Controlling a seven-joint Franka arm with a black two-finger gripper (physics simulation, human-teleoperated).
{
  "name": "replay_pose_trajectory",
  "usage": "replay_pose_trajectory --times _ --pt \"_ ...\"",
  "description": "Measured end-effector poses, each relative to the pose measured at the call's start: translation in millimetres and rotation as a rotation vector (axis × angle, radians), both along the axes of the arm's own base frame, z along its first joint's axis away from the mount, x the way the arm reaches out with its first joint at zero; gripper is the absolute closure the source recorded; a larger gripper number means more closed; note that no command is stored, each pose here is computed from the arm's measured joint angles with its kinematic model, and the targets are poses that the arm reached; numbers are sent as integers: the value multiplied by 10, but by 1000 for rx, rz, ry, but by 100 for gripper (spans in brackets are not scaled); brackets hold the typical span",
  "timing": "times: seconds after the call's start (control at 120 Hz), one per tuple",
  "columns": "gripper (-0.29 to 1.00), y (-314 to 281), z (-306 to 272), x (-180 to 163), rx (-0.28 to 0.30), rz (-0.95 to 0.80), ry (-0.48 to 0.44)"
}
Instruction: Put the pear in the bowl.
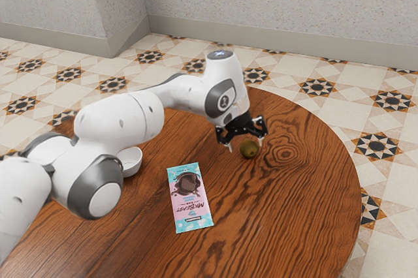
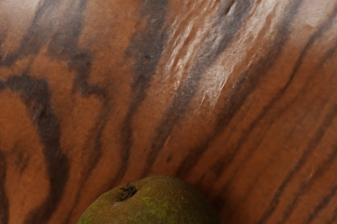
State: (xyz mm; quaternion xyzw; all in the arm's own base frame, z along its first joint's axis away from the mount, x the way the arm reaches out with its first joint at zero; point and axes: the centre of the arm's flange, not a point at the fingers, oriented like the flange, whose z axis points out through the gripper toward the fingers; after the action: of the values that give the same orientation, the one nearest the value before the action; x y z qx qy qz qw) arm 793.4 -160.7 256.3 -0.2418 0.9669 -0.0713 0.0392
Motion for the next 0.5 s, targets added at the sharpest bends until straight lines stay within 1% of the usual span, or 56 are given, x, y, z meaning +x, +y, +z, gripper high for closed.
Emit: replay_pose_trajectory --times 0.125,0.192,0.242,0.342,0.392,0.442,0.5 --pt "0 -23 -52 6 -9 -51 -14" --pt "4 -27 -48 12 -10 -74 -23" --pt "10 -28 -44 15 -10 -88 -29" --pt "30 -20 -45 20 -8 -112 -36" --pt "38 -17 -44 22 -7 -123 -39" --pt "43 -19 -20 26 -10 -134 -45" --pt "48 -10 65 33 -13 -144 -58"
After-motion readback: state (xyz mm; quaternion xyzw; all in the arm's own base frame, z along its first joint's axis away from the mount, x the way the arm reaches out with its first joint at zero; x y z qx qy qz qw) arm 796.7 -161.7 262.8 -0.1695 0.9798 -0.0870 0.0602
